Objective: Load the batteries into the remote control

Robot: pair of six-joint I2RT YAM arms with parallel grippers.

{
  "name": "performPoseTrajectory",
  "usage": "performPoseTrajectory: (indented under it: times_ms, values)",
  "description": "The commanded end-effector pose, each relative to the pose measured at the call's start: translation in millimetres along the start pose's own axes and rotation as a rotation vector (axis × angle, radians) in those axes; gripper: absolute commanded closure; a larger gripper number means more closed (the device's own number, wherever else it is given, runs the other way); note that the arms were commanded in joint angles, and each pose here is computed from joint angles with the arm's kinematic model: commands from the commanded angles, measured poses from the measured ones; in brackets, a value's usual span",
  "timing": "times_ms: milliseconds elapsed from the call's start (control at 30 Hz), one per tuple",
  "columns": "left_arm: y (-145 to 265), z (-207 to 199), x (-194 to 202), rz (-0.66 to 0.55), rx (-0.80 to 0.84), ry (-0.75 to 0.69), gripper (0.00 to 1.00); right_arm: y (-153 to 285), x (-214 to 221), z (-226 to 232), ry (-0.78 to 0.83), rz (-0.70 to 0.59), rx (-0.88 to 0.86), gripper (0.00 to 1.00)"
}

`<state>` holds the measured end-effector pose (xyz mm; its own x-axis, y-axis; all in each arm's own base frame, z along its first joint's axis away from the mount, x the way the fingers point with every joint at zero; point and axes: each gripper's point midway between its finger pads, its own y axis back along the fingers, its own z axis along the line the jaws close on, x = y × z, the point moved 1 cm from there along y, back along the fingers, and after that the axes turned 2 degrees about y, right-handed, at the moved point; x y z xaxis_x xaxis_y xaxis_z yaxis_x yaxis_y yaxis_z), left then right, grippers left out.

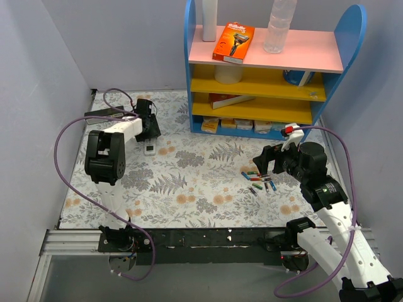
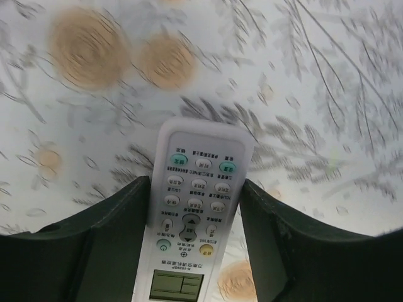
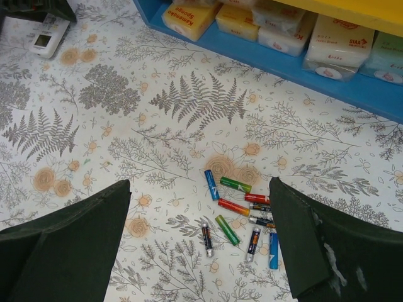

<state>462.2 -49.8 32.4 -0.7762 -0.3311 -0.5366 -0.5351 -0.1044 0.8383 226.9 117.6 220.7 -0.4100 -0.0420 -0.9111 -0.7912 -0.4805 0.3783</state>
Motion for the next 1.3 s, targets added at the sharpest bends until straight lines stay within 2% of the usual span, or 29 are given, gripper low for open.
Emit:
performPoseTrajectory:
  times_ms: [0,67,200,233,300,333,467,667,800,1033,1267]
  values:
    - [29.8,-25.1,53.5,0.089,0.044,-0.150,0.46,2.2,-17.7,3.3,0.008,-0.056,-0.014,0.02]
    - [39.2,-37.7,73.0,0.105,0.060,-0.201,0.56,2.3,-16.8,4.8,0.007,-0.058,-0.023,0.02]
    - [71.0,-63.3,106.6,0.115,0.129,-0.272,0.64,0.7,-9.8,8.5,0.001,-0.045,-0.050,0.02]
    - [77.6,-70.8,121.5,0.149,0.172,-0.280,0.66,-0.9,-5.4,9.2,-0.023,-0.033,-0.052,0.02]
    - [100.2,-98.2,135.1,0.147,0.271,-0.291,0.69,-3.6,-0.1,10.3,-0.049,-0.017,-0.058,0.02]
    - [113.3,-114.5,147.3,0.192,0.369,-0.293,0.71,-6.4,6.2,12.1,-0.066,0.000,-0.072,0.02]
    - [162.0,-164.2,165.8,0.219,0.676,-0.295,0.81,-12.7,15.9,28.8,-0.120,0.029,-0.174,0.02]
    - [228.6,-198.5,162.0,0.177,1.036,-0.344,0.84,-19.6,22.7,47.8,-0.196,0.034,-0.297,0.02]
    - [265.7,-208.6,165.7,0.162,1.215,-0.379,0.85,-20.4,14.4,62.1,-0.278,0.011,-0.380,0.02]
    - [299.0,-220.9,169.0,0.091,1.337,-0.432,0.85,-23.7,-13.5,75.3,-0.449,-0.032,-0.448,0.04]
    - [307.9,-233.9,172.8,0.018,1.331,-0.476,0.85,-33.1,-27.9,68.7,-0.641,0.015,-0.354,0.06]
